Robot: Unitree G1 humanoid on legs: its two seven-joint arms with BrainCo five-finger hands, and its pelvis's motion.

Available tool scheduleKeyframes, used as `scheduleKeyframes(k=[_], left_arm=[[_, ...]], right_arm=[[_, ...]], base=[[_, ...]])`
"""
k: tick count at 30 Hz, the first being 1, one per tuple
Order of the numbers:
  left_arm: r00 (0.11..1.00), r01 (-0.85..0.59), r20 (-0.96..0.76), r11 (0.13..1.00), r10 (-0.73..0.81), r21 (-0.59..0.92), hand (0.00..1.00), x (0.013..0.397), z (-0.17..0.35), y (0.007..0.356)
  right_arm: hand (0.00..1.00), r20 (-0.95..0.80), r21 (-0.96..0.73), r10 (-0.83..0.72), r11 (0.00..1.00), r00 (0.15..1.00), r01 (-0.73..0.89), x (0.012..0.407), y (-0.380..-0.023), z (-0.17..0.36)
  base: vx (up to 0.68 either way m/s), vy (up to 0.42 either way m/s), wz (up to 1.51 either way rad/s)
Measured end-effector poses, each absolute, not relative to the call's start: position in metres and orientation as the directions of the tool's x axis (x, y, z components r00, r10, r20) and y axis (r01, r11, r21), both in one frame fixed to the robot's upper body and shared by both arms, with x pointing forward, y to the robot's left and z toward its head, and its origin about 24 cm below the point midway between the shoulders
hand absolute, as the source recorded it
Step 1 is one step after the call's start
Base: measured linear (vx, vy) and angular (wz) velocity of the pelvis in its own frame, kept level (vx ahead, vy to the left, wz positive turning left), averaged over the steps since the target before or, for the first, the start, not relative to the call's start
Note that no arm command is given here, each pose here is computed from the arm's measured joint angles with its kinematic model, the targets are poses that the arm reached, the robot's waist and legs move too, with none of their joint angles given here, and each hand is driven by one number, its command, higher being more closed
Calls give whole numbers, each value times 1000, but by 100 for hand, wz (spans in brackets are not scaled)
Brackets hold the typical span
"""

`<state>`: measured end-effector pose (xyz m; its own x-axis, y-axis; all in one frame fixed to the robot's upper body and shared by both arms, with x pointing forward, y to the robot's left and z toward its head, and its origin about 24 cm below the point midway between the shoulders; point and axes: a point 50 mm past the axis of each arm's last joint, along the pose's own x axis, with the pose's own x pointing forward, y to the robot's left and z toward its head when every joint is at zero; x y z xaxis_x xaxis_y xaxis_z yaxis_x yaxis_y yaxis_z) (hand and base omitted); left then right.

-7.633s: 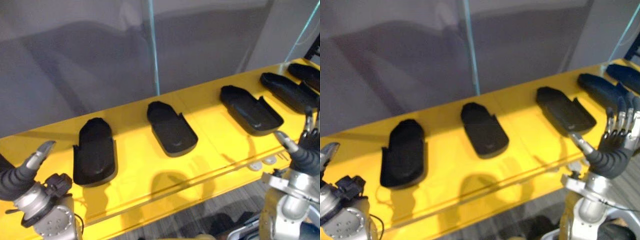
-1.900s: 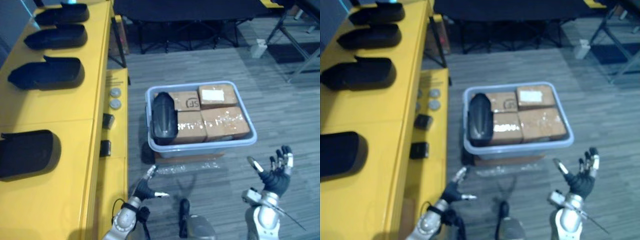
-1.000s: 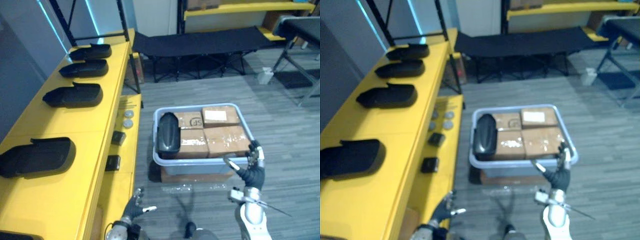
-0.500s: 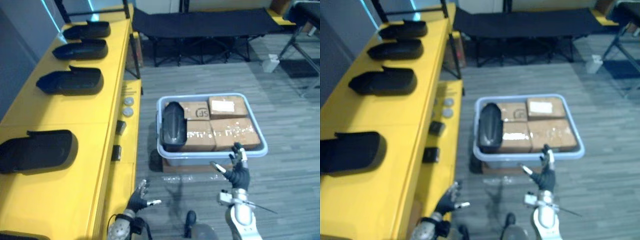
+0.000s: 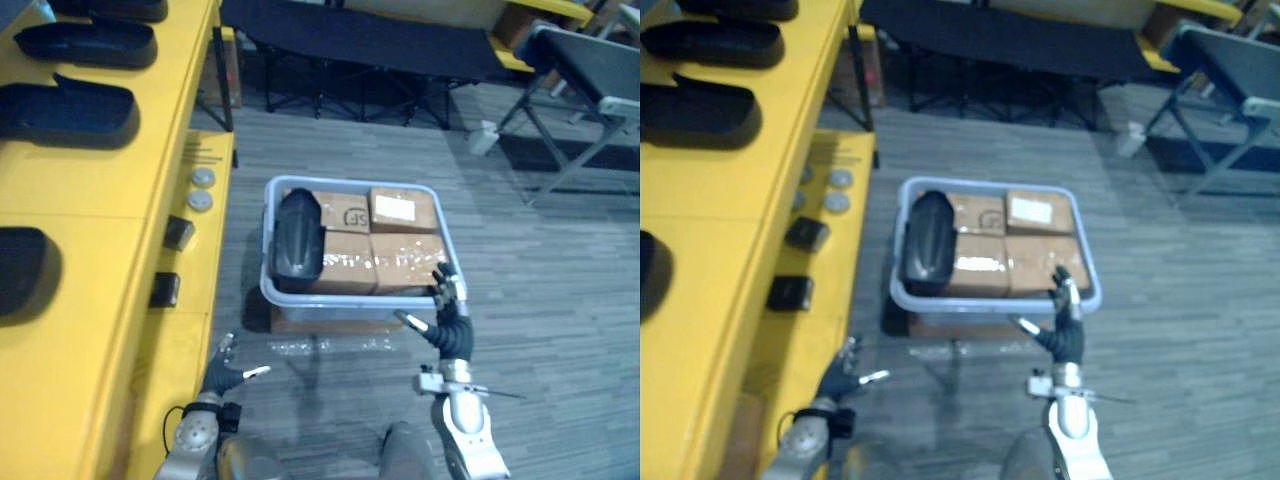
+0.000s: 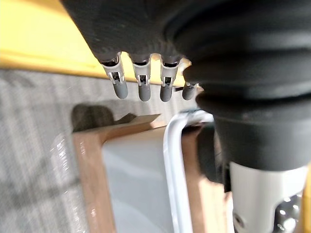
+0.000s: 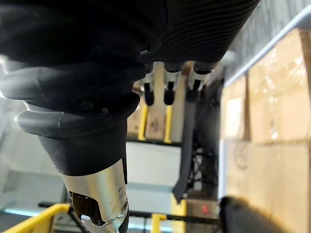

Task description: Walk over and take plastic housings, then place them on the shelf

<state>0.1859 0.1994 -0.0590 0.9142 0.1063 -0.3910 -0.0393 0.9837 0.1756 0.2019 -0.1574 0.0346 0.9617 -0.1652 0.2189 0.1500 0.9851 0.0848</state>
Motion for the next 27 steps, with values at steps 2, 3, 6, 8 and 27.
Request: scheduleKeyframes(k=[2, 3, 6, 8, 27], left_arm=[[893, -95, -437, 994, 105, 44, 0, 183, -68, 173], [889, -94, -450, 995, 91, 16, 0, 180, -70, 165], [855, -64, -519, 995, 19, -70, 0, 154, -84, 150], [850, -35, -527, 995, -22, -98, 0, 141, -88, 146], [899, 38, -426, 989, -97, -145, 0, 162, -72, 139]], right_arm=[[0, 197, -2, -176, 984, 965, 179, 200, -178, 32], [0, 184, -22, -196, 979, 963, 204, 198, -185, 31], [0, 131, -73, -283, 953, 950, 294, 184, -207, 22], [0, 123, -81, -357, 926, 926, 368, 175, -222, 21], [0, 52, 116, -368, 926, 928, 360, 196, -197, 14]], base=[[7, -685, 102], [-27, -777, 117], [-23, -499, 45], [-45, -373, 20], [-38, 46, 4]])
